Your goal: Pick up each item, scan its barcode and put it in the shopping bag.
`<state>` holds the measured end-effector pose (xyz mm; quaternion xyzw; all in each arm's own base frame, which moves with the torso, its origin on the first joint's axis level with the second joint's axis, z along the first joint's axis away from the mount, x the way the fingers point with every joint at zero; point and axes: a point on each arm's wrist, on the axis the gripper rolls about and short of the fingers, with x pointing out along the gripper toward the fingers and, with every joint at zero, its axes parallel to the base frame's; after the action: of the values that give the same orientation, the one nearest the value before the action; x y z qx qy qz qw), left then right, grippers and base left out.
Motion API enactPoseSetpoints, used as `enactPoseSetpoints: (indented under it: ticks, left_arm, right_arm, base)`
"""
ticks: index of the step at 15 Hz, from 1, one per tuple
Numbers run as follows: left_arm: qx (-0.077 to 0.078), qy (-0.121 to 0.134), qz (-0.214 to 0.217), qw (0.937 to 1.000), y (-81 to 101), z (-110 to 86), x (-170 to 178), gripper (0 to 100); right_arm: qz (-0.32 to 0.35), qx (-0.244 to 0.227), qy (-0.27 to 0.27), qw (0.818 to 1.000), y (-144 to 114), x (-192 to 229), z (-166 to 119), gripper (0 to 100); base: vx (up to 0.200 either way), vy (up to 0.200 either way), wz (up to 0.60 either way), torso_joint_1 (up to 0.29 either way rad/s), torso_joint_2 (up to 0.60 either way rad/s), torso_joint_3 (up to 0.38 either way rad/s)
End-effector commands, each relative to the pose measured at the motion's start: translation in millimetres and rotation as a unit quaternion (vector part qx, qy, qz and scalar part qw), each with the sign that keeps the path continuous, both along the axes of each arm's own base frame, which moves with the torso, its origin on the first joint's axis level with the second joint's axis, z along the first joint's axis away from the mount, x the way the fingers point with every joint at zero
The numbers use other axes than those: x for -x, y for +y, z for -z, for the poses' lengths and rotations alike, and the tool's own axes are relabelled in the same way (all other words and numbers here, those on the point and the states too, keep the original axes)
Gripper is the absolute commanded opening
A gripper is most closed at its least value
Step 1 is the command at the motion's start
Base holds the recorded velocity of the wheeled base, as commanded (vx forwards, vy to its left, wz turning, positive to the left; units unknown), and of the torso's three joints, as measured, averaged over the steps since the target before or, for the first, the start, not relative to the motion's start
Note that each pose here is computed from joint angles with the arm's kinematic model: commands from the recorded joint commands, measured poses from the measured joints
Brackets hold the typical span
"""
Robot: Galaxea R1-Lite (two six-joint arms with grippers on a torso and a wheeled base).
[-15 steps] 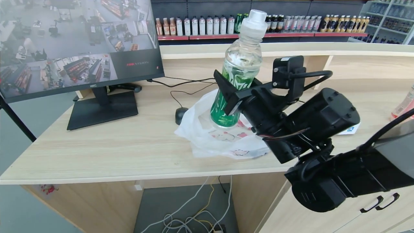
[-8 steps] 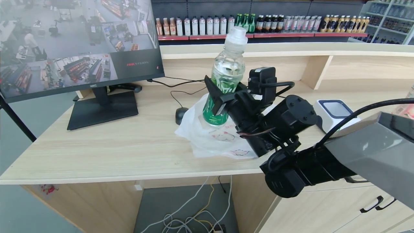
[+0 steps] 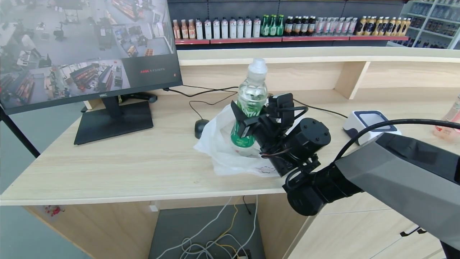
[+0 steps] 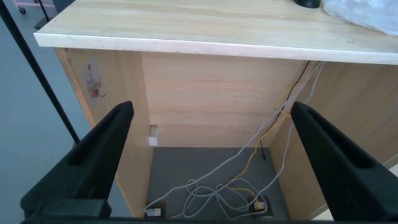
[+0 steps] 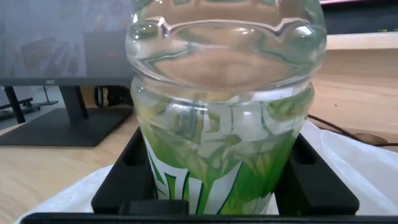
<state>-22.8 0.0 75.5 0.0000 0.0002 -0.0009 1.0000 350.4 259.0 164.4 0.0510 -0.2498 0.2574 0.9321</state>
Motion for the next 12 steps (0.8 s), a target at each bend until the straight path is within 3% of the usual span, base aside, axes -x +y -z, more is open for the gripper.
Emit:
enactPoseSetpoints:
  ticks: [1,12]
  left_arm:
    - [0.000,0.000,0.000,1.0000,0.0,0.0,0,100]
    - [0.000,0.000,0.000,1.0000,0.0,0.0,0,100]
  right_arm:
    - [0.004,0.006,0.008,1.000,-1,-4,9,0]
    - [0.001,0.029,0.030,0.999,6,-10,36,0]
  base:
    - [0.000,0.000,0.00,0.000,0.00,0.000]
    - [0.000,0.000,0.00,0.000,0.00,0.000]
